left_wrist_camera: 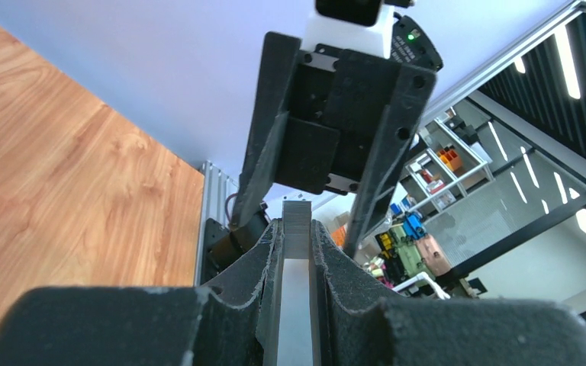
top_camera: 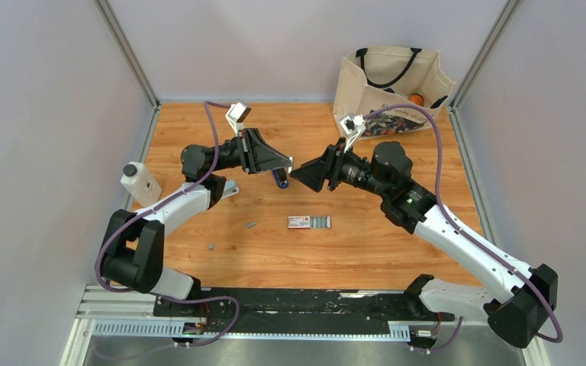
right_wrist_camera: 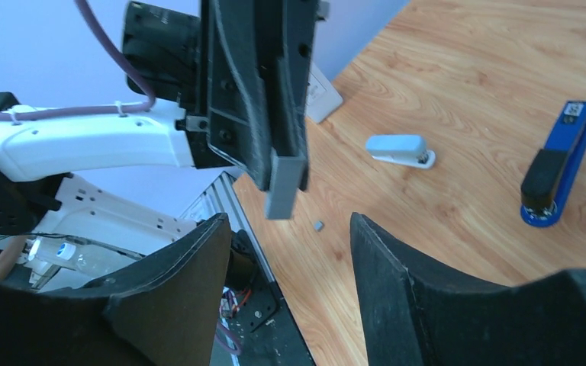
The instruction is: Unload the staples from the stapler
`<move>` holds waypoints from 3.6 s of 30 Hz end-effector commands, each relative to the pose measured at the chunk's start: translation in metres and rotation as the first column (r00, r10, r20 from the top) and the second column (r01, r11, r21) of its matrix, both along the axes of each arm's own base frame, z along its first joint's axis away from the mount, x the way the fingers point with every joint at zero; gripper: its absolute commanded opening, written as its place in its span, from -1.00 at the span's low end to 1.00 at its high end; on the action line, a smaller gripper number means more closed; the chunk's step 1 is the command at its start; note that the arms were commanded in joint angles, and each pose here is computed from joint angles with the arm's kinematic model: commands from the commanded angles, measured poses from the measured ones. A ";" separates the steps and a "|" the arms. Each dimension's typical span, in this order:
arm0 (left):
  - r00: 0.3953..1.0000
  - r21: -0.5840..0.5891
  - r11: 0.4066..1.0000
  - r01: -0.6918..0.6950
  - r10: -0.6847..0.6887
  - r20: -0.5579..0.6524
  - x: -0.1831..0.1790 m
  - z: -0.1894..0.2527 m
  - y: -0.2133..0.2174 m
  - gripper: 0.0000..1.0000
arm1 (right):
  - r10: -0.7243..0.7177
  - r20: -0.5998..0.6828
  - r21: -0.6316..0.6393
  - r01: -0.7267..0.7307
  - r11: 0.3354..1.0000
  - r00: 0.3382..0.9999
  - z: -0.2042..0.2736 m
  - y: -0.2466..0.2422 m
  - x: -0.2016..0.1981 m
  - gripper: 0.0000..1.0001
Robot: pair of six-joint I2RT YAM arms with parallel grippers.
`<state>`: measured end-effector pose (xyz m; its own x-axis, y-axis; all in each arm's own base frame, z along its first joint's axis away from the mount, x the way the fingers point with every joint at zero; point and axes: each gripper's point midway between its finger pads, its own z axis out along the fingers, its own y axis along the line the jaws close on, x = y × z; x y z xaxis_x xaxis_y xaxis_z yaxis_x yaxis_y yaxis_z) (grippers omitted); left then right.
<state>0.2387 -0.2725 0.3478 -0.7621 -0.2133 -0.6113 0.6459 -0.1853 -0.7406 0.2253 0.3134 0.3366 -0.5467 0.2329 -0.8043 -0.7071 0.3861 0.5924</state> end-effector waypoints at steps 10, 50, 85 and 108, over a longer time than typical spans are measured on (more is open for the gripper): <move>0.997 -0.044 0.999 -0.004 0.008 0.077 -0.006 0.010 0.003 -0.54 | 0.052 0.058 0.102 -0.058 0.993 0.997 0.040 0.028 0.000 -0.01; 0.943 0.658 0.697 -0.284 0.078 0.325 0.054 -0.109 0.025 0.61 | -0.431 -0.386 -0.702 0.043 0.711 0.815 -0.223 -0.061 -0.031 -0.71; 0.932 0.792 0.536 -0.291 -0.029 0.362 0.024 -0.200 0.058 0.63 | -0.560 -0.368 -0.869 -0.061 0.491 0.743 -0.292 -0.030 0.009 -0.72; 0.928 0.788 0.545 -0.287 -0.046 0.370 0.017 -0.197 0.059 0.63 | -0.573 -0.350 -0.897 -0.089 0.433 0.741 -0.301 -0.032 0.018 -0.67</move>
<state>0.2616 -0.2112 0.1371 -0.5593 0.4244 -0.7121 0.7907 0.5310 -0.3047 0.2353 0.2809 0.0291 -0.9650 -0.1383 -0.2230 -0.1578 0.9848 0.0720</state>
